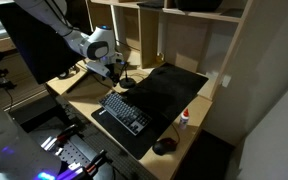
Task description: Press the escape key on the keyboard
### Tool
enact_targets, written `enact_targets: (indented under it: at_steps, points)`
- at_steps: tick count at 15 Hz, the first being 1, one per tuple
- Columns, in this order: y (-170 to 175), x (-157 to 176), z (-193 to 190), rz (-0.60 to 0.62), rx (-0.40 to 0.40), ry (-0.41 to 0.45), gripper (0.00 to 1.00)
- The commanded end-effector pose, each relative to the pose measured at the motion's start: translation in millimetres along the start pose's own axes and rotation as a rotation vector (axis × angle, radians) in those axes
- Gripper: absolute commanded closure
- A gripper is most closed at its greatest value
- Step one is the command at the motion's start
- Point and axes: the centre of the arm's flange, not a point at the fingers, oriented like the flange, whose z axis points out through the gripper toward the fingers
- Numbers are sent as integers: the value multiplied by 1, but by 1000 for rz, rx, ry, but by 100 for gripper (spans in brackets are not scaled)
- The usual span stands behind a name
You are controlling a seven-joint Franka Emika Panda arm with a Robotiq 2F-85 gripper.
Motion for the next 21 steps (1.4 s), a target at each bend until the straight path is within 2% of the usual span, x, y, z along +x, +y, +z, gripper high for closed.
enact_targets:
  at_steps: [1, 4, 7, 8, 13, 17, 20, 21]
  points:
    - [2, -5, 1, 0, -1, 0, 0]
    - [-21, 25, 19, -36, 34, 24, 0]
    - [-38, 47, 34, -12, 47, 12, 0]
    - [-33, 22, 17, -32, 32, 6, 0]
    - [-35, 27, 19, -30, 35, 6, 0]
    - [-29, 44, 48, 9, 47, -16, 0]
    - [-30, 40, 65, 44, 46, -8, 0]
    - [-29, 34, 53, 19, 39, -25, 0]
